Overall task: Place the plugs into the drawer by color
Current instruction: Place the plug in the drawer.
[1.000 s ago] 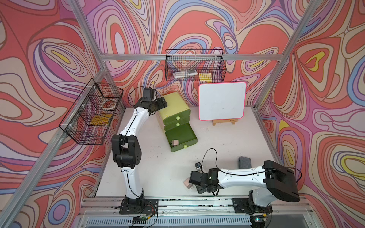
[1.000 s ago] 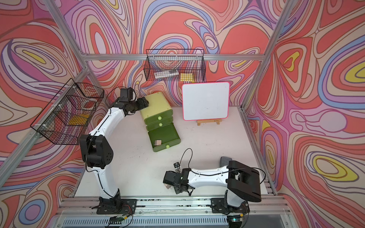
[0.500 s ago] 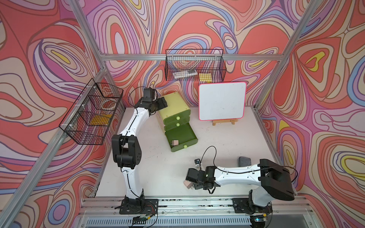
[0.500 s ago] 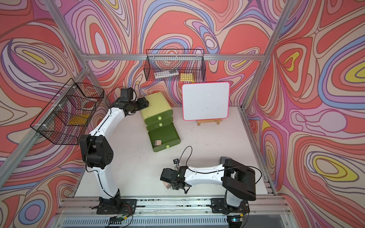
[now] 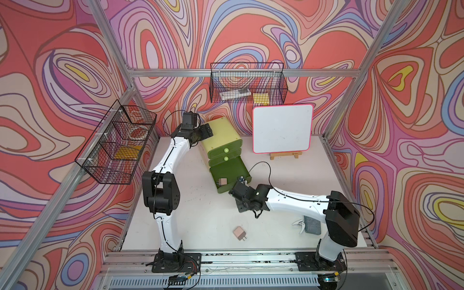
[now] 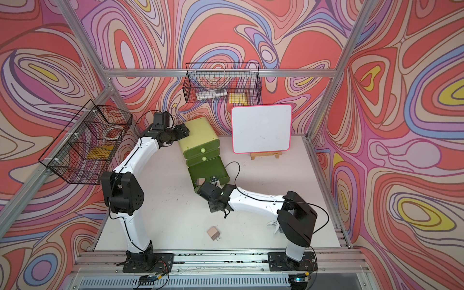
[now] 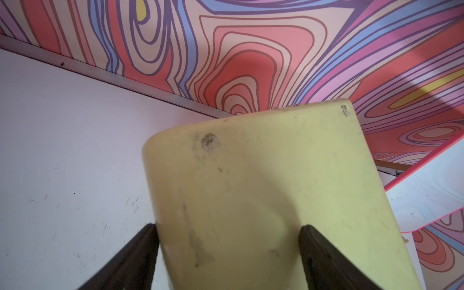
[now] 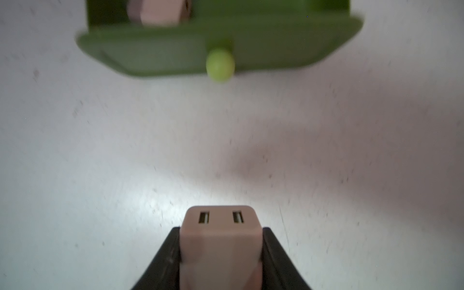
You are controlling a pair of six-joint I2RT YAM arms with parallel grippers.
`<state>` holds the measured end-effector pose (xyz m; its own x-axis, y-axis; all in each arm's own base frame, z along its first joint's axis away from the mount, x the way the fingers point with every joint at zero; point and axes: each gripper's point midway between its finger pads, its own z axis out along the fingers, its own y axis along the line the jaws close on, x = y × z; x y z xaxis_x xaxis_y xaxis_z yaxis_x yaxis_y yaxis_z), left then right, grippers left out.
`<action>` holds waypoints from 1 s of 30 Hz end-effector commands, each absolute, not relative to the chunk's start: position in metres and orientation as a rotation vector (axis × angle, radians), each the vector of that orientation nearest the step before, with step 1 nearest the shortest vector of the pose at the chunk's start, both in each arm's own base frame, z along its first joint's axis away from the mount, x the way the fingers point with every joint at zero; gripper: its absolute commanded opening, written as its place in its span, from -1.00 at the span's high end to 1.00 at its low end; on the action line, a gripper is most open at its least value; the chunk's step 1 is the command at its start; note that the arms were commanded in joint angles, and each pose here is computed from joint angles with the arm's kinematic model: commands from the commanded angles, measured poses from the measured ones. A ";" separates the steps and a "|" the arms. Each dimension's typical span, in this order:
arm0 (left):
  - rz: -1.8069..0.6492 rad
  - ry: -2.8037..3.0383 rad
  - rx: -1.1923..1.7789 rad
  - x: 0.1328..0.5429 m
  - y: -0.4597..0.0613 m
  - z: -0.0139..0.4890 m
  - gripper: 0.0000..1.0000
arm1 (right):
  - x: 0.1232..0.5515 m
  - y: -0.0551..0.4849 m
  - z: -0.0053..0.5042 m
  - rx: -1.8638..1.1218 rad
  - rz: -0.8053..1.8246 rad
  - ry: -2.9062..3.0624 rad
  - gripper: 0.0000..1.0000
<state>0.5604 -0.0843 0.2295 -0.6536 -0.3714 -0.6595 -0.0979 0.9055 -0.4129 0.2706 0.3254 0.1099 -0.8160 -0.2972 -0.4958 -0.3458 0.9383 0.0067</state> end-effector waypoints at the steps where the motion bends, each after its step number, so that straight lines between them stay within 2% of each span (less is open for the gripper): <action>1: -0.368 2.574 -0.311 0.515 -0.096 0.149 -0.72 | 0.323 0.338 0.124 -0.631 0.073 2.463 0.34; 7: -0.364 2.574 -0.309 0.515 -0.095 0.149 -0.72 | 0.390 0.362 0.116 -0.661 0.118 2.426 0.34; 13: -0.359 2.578 -0.307 0.515 -0.095 0.147 -0.72 | 0.422 0.372 0.095 -0.666 0.123 2.440 0.33; 17: -0.359 2.581 -0.308 0.515 -0.095 0.146 -0.72 | 0.423 0.377 0.079 -0.676 0.147 2.472 0.26; 22: -0.356 2.584 -0.307 0.515 -0.095 0.145 -0.72 | 0.419 0.374 0.075 -0.677 0.163 2.498 -0.07; 26: -0.358 2.582 -0.307 0.516 -0.095 0.145 -0.72 | 0.417 0.372 0.101 -0.680 0.176 2.472 -0.23; 30: -0.357 2.589 -0.309 0.516 -0.095 0.142 -0.72 | 0.395 0.366 0.134 -0.695 0.242 2.467 -0.25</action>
<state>0.5601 -0.0857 0.2297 -0.6522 -0.3685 -0.6625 -0.0991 0.9079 -0.4074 0.4078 0.3687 0.0788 -0.7344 -0.4503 -0.5078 -0.5097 0.8600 -0.0255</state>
